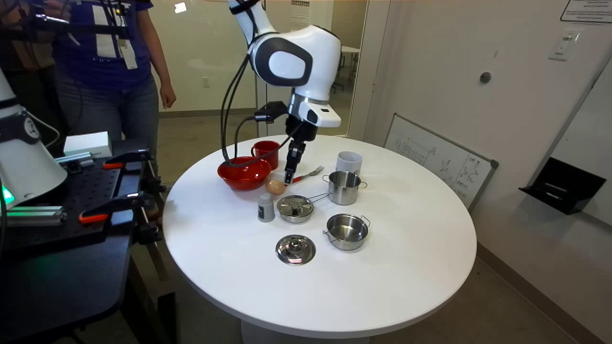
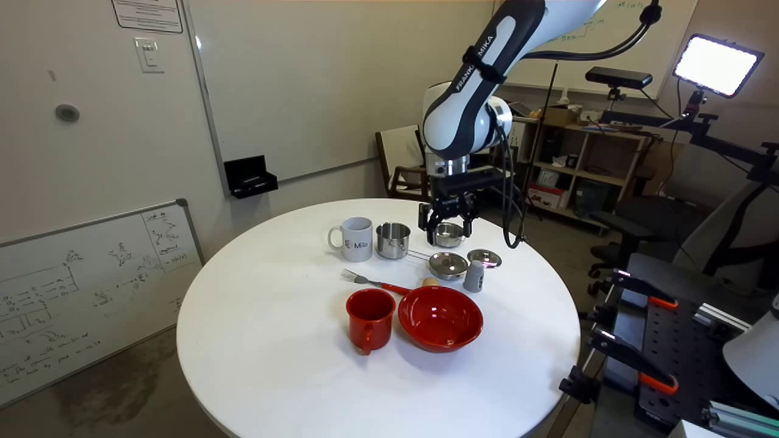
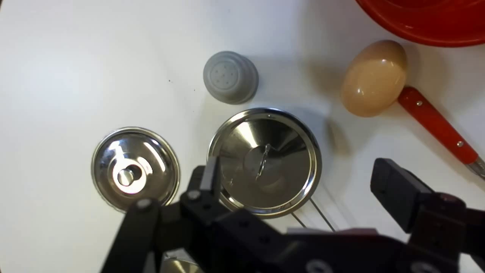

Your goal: Remove the lid from the frying pan and put it on the table

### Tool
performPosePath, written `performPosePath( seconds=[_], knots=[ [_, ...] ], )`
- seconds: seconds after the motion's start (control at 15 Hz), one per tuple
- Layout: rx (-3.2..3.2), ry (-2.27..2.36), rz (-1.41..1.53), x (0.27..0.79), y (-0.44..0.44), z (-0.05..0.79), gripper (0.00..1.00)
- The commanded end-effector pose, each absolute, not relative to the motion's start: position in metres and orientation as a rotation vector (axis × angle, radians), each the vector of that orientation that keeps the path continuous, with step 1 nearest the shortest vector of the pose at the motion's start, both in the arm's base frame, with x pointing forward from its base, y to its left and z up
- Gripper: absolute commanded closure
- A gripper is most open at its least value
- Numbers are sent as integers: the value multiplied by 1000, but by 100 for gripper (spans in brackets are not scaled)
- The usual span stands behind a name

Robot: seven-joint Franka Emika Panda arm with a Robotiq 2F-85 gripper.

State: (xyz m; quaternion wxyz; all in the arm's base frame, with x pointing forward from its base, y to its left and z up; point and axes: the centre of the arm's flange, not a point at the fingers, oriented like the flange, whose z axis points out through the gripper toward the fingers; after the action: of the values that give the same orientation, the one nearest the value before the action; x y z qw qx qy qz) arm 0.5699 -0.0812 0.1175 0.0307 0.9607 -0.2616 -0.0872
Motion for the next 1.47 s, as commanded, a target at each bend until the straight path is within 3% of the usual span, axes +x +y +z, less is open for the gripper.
performPosePath(
  seconds=[0.0,1.4],
  knots=[
    [2960,-807,-270,572,-81,116,0],
    [2914,-940,-256,561,-109,74,0]
  ],
)
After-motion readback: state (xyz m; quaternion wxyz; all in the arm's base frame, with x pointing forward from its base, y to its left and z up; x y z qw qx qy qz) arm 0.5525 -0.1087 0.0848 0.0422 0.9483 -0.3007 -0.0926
